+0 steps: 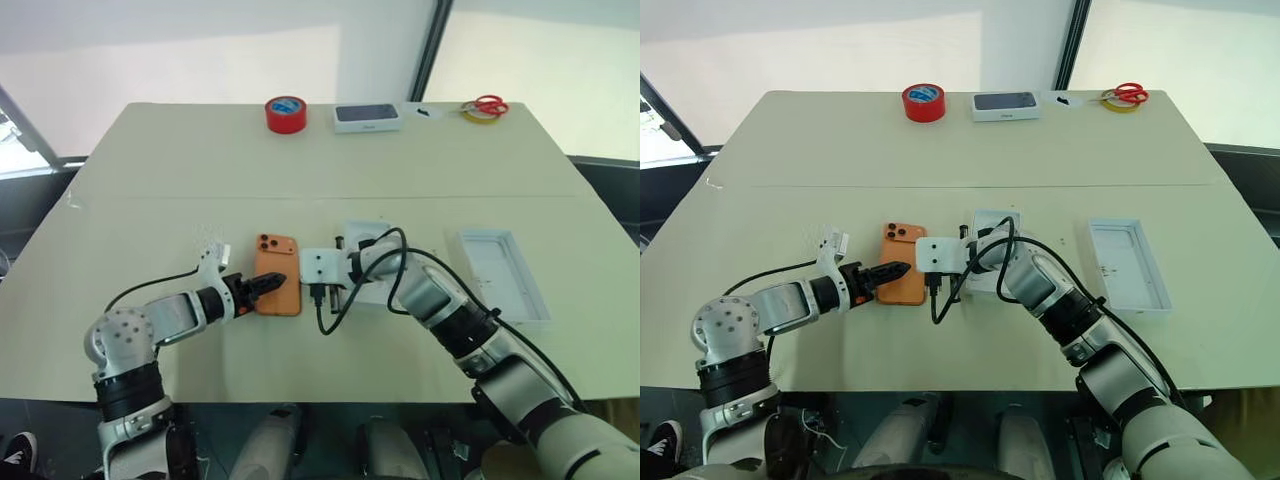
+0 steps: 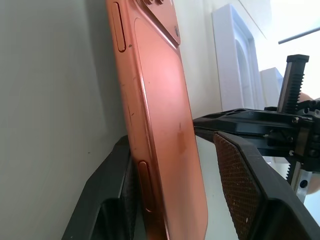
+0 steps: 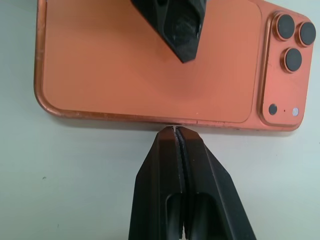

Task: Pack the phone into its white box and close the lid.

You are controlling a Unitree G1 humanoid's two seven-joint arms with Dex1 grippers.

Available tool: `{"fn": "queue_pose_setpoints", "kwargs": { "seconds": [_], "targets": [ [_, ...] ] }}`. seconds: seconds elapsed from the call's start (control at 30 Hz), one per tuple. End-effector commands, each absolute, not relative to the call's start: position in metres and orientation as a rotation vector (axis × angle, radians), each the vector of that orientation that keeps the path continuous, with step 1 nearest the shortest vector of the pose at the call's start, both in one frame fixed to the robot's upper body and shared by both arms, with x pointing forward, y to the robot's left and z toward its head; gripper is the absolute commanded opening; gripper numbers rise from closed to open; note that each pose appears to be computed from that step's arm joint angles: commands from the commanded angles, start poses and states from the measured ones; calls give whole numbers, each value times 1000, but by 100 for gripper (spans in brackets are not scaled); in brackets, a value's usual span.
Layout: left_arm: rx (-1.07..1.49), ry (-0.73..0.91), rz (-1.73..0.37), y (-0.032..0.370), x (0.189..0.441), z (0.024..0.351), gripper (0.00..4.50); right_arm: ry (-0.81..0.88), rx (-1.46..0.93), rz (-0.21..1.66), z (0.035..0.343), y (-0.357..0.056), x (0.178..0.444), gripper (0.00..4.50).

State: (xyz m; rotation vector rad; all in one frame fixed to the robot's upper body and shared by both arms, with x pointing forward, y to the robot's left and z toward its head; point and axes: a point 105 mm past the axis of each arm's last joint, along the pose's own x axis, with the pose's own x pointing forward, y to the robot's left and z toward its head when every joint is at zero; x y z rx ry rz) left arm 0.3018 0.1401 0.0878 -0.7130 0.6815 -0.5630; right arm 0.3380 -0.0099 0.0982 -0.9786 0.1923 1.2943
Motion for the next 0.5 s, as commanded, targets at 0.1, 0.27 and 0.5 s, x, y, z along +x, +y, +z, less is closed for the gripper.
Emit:
{"fn": "queue_pose_setpoints", "kwargs": {
  "seconds": [0.1, 0.27, 0.5],
  "targets": [
    [-762, 721, -569, 139, 300, 76, 10, 150, -976, 1288, 106, -5, 338, 0],
    [-842, 714, -576, 142, 300, 76, 4, 136, -969, 1270, 109, -8, 340, 0],
    [-937, 623, -646, 148, 301, 95, 4, 57, -633, 1325, 150, -11, 333, 0]
  ]
}}
